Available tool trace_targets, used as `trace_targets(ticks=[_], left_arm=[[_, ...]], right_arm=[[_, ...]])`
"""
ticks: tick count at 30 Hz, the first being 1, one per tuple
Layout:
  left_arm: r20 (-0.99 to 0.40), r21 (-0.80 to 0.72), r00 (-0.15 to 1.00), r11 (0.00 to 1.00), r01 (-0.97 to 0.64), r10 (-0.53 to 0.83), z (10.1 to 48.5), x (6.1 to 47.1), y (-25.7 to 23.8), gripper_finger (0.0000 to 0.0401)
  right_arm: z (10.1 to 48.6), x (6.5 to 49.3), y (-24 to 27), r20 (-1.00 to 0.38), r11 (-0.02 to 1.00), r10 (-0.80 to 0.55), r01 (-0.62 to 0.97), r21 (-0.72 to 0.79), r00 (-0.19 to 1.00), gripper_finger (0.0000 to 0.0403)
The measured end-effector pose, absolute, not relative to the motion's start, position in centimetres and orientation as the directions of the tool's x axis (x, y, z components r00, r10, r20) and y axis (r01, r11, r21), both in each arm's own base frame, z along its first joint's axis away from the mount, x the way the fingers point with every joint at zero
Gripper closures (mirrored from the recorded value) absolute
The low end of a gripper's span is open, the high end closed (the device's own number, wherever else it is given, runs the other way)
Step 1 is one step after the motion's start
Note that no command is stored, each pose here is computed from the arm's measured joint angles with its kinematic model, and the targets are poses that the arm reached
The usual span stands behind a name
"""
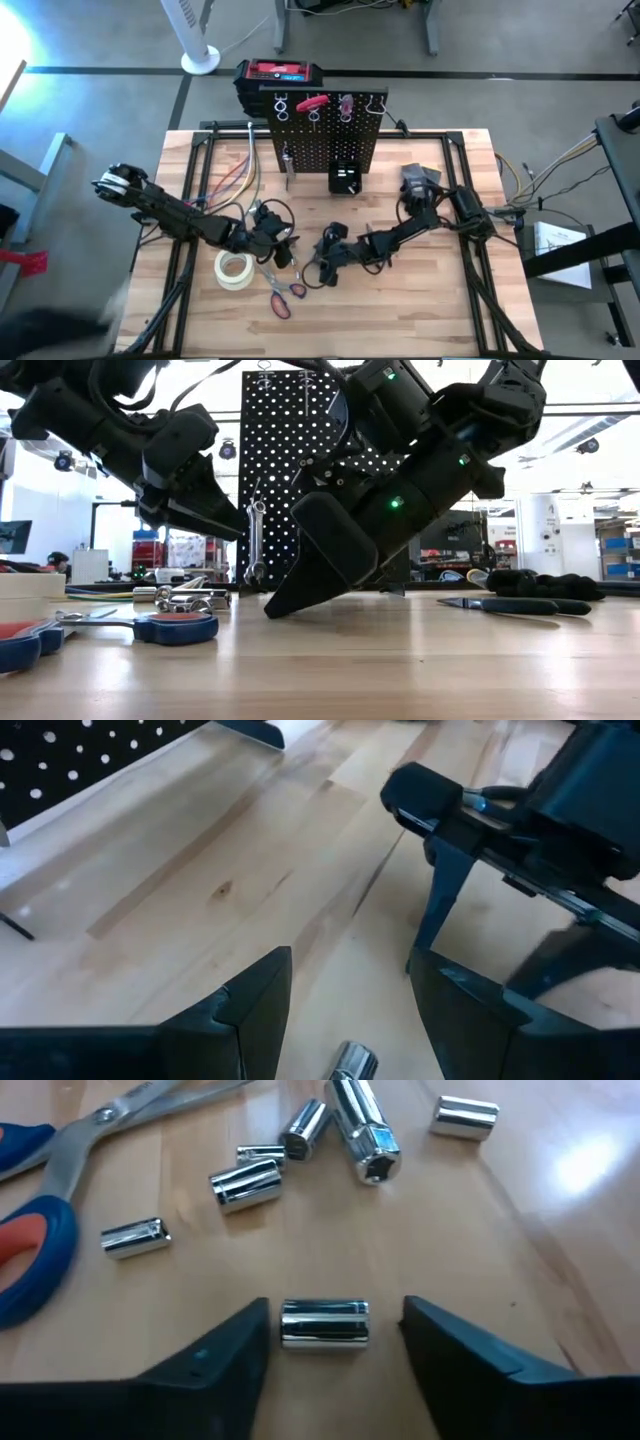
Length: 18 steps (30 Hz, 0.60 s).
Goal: Hang tools onto peg board
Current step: Put the socket into the black bin on the peg board
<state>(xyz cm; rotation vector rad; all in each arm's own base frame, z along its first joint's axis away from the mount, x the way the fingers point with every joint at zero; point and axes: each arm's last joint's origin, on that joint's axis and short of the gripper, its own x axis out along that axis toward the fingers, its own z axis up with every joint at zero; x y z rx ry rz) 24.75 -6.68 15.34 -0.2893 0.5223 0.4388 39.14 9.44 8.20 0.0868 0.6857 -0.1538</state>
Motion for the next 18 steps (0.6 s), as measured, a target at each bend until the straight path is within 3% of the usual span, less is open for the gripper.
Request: trace_targets(ticks=[6, 12, 18], left_arm=[[-0.538, -0.155, 0.777, 0.868, -0.472, 0.327, 15.3, 24.7, -6.7, 0.0205], [-0.545, -0.147, 0.776, 0.875, -0.462, 0.317, 15.2, 24.5, -7.0, 0.0205], [-0.557, -0.143, 0.775, 0.884, -0.444, 0.299, 15.1, 24.2, -7.7, 0.0205]], right_arm=[[8.5, 39.2, 9.3, -0.638, 0.989, -0.107, 0.147, 0.010, 0.762, 0.0328], [9.6, 38.8, 9.2, -0.654, 0.991, -0.121, 0.125, -0.040, 0.747, 0.0329], [14.5, 37.3, 8.4, -0.639, 0.968, -0.249, 0.188, -0.164, 0.728, 0.0329]])
